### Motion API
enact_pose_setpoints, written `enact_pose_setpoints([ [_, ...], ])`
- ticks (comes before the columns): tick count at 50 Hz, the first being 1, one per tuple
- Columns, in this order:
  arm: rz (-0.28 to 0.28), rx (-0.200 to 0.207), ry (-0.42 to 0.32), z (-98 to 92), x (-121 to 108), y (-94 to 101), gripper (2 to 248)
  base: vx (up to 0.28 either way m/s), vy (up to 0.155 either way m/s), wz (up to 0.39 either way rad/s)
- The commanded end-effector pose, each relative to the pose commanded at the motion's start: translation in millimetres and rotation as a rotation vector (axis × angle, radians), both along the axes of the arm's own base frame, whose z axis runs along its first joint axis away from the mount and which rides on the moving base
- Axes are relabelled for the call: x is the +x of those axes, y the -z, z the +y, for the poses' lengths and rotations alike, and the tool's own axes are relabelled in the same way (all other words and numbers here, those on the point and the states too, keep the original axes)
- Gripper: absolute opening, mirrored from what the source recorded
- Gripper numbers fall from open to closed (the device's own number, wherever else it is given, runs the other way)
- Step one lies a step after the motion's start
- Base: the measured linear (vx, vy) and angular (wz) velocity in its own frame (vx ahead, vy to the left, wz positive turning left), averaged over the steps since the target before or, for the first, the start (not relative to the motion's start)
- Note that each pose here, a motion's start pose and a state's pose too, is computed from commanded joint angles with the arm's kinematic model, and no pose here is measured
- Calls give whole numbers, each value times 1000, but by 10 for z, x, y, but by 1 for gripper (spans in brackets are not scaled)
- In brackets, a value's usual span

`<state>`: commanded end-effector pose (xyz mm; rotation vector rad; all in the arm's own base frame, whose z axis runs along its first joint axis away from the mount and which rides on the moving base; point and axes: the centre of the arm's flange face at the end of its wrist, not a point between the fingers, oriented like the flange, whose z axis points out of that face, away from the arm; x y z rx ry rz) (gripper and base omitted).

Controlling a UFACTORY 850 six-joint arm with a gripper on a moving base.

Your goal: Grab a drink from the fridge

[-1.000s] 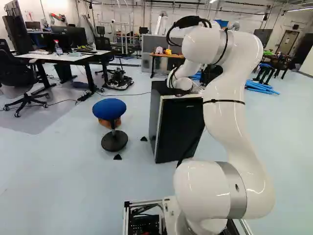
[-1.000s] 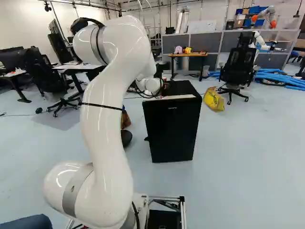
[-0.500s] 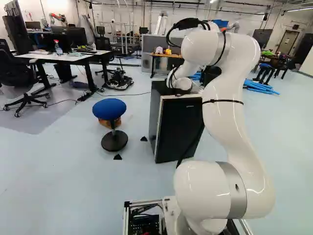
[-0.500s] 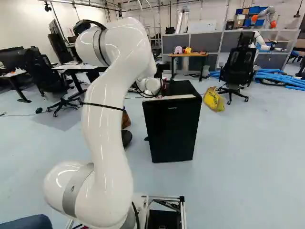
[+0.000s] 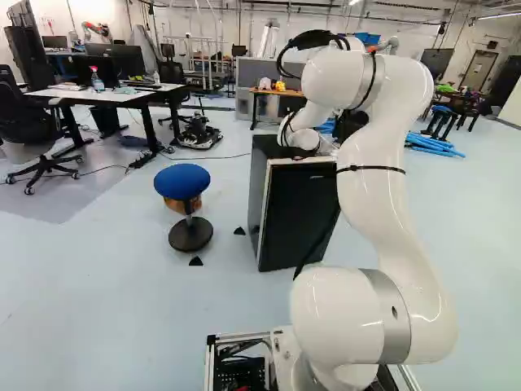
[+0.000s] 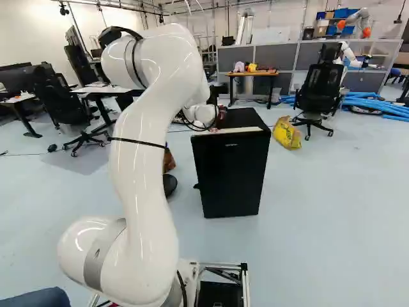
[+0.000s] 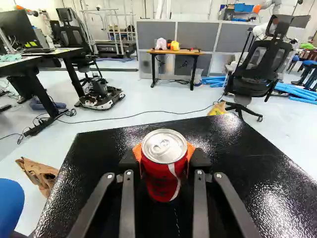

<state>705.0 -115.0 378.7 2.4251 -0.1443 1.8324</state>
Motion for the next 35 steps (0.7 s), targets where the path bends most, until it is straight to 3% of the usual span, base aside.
enact_pose_setpoints([
  [11, -4, -1, 0, 0, -2, -28, 100, 0, 0, 0],
  [35, -39, -7, 0, 3, -19, -290, 100, 0, 0, 0],
])
